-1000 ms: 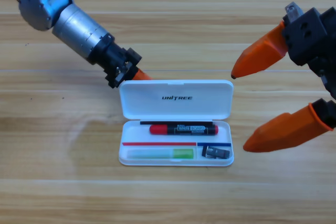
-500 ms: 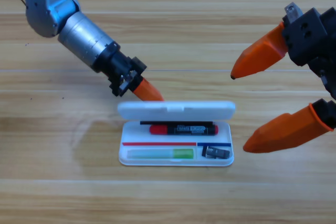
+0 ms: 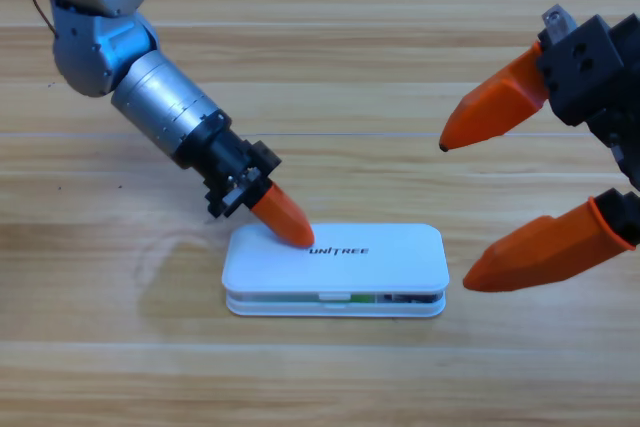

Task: Clean up eraser and pencils

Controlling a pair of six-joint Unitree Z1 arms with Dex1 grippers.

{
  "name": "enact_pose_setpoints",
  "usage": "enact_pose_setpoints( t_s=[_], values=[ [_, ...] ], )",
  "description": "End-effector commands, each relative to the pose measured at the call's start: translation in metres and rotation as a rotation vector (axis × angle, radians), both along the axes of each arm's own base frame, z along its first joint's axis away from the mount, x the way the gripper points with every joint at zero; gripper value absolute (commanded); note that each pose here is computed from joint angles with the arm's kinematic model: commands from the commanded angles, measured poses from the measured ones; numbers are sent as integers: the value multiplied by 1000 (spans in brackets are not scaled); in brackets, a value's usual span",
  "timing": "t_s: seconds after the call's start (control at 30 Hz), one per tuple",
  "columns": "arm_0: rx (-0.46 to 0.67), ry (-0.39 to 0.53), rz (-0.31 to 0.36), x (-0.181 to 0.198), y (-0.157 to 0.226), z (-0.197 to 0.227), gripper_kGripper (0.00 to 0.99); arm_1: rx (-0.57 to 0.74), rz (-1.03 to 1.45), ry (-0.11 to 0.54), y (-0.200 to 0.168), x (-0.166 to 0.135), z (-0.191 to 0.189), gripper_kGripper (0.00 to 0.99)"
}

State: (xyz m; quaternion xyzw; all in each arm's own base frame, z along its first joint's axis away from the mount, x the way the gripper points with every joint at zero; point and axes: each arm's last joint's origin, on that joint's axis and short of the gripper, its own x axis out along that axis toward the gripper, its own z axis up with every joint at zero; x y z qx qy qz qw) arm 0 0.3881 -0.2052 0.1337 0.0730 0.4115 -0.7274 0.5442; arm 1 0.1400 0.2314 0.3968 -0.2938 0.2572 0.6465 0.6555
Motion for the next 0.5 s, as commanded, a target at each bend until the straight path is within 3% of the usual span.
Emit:
enact_pose_setpoints(
  t_s=[0.03,0.5],
  values=[
    [5,41,-33,-15,-5,-6,0,0,3,24,0,-1,-6,957],
    [11,44,-75,-28,-9,-12,0,-4,2,25,3,1,-7,957]
  ],
)
